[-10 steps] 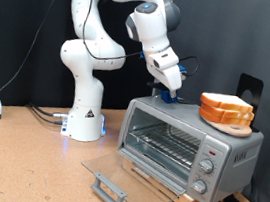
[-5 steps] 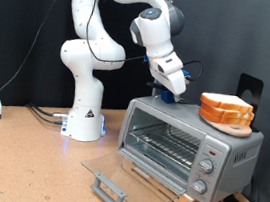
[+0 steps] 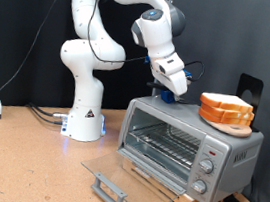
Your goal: Make a piece of toast with the oven
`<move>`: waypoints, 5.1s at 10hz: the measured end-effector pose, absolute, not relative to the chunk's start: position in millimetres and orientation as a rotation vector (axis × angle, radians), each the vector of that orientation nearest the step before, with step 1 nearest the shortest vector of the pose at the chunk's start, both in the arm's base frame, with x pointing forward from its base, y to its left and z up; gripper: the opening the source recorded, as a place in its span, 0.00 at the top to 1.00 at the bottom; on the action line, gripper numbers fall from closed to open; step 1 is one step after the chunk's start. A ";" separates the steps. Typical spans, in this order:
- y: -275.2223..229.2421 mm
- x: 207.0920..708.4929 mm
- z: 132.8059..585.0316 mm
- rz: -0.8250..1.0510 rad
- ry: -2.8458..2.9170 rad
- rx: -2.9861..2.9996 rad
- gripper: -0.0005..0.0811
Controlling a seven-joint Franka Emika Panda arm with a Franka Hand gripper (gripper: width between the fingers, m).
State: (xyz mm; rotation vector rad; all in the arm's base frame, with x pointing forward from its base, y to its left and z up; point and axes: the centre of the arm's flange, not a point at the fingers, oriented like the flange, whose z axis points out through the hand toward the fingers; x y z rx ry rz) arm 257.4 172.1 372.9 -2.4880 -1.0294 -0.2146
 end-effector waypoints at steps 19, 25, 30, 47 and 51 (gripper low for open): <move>167.3 261.1 373.1 -0.234 -1.094 -2.527 0.00; 167.7 260.8 373.4 -0.228 -1.094 -2.523 0.51; 158.4 261.7 404.5 -0.287 -1.026 -2.424 0.51; -35.5 276.0 448.7 -0.442 -0.660 -2.627 0.51; -85.7 265.7 432.7 -0.387 -0.631 -2.589 0.51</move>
